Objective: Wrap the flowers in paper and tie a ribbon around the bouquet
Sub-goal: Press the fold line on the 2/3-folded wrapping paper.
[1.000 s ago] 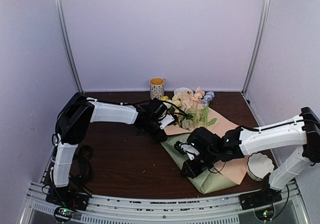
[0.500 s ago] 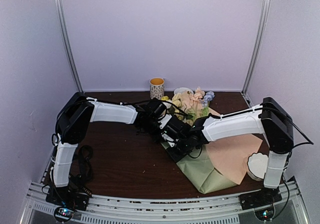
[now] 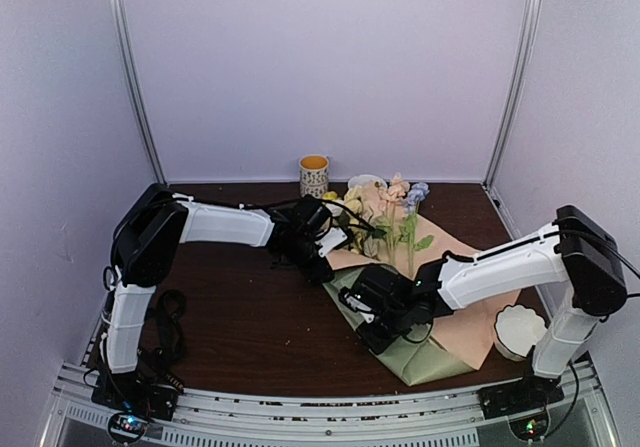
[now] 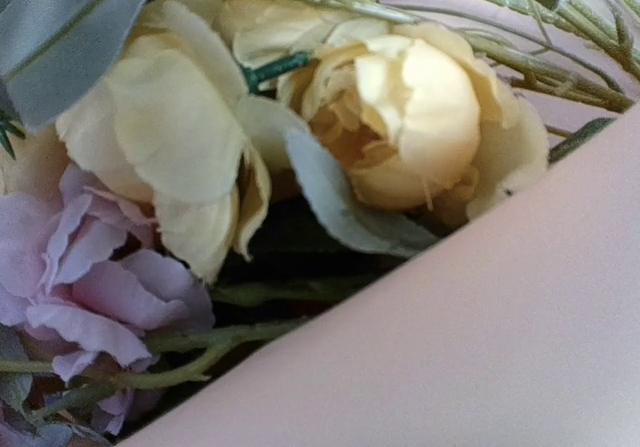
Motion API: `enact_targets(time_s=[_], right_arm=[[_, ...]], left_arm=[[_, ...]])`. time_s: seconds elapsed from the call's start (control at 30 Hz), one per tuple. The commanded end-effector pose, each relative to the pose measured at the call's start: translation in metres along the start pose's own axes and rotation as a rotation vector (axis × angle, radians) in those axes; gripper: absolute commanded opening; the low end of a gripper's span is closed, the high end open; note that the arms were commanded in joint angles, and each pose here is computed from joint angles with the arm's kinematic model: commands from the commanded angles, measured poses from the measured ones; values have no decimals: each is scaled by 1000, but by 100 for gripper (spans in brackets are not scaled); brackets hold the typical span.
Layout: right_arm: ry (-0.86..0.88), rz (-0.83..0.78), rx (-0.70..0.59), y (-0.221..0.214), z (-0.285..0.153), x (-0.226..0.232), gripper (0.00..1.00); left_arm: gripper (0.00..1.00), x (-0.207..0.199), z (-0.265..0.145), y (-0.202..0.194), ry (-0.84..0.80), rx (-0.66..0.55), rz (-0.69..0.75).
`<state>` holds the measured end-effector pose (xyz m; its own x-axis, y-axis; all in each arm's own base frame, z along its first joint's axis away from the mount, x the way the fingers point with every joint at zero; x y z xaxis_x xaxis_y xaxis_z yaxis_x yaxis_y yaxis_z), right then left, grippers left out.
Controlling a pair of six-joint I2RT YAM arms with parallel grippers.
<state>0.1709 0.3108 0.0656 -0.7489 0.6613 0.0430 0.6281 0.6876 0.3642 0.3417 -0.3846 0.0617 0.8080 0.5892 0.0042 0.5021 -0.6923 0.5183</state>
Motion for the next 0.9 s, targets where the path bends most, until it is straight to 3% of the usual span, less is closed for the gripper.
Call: enact_targets(time_s=[0.0,0.4,0.7,0.87], right_arm=[[67,46,111,-48,-4,11,6],[128,122,195,-127,-22,31,5],[253,158,5,-98,-81,39,6],[235,358,-144,-79,-99,2,11]], left_arm=[[56,4,22,-45,17,158,17],[56,6,21,-46,26,165,24],[56,4,21,-46,16,164,30],[56,4,21,-46,11,165,29]])
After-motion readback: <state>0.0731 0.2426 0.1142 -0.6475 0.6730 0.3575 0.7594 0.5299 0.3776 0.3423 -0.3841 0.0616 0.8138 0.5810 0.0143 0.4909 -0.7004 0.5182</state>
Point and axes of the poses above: each gripper's point midway between its finger pads, its own z axis out along the fingers, its own x axis along the line the jaws close on, y = z × x, the point moved 5 cm from there along -z, back along the fingers, and after that the axes turned 7 degrees about -z, right-handed, at the moved point
